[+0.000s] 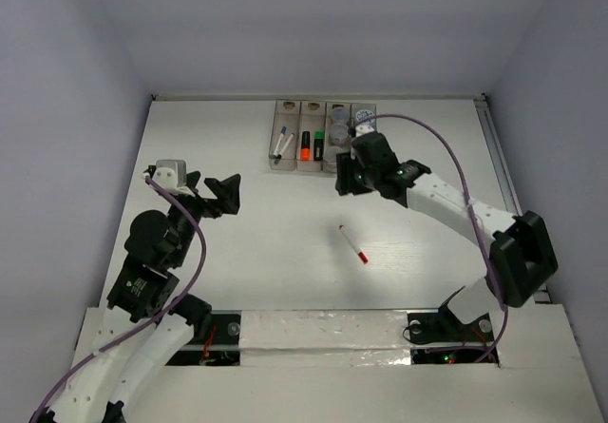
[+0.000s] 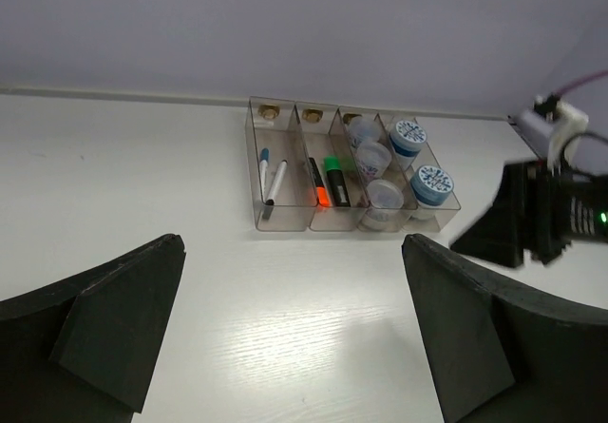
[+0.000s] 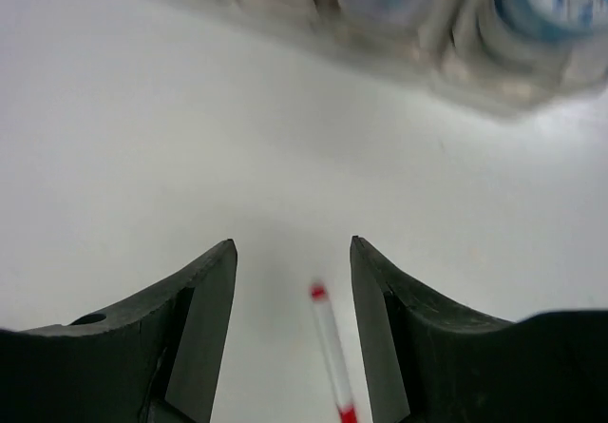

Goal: Sort the stationery into containers
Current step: Pick up the pen from the center of the board.

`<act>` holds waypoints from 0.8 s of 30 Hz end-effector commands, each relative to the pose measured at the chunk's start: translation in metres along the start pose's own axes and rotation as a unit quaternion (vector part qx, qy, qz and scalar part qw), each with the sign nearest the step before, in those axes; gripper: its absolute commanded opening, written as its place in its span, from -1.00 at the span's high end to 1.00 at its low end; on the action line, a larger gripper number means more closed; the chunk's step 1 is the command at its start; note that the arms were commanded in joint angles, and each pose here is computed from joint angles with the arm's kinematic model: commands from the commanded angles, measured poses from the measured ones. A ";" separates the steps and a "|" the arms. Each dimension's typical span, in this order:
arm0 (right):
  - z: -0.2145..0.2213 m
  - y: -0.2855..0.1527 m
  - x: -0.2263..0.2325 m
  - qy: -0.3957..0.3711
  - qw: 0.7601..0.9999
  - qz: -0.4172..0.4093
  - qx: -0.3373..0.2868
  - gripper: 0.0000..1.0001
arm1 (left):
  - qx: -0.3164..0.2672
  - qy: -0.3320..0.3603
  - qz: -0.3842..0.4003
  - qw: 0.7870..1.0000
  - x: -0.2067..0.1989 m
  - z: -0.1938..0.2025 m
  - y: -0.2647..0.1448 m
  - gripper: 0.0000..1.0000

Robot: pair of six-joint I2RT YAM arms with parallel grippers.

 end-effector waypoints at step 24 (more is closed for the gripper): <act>0.185 0.014 -0.045 -0.067 0.958 0.136 0.243 1.00 | -0.038 -0.012 0.017 0.999 -0.004 -0.018 -0.007 -0.98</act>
Point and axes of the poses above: each gripper's point midway between its finger pads, its own y axis out along the fingers, its own x axis along the line the jaws close on, z = x × y, the point moved 1 cm from there along -y, back along the fingers, and after that the axes turned 10 degrees about y, right-handed, at the moved point
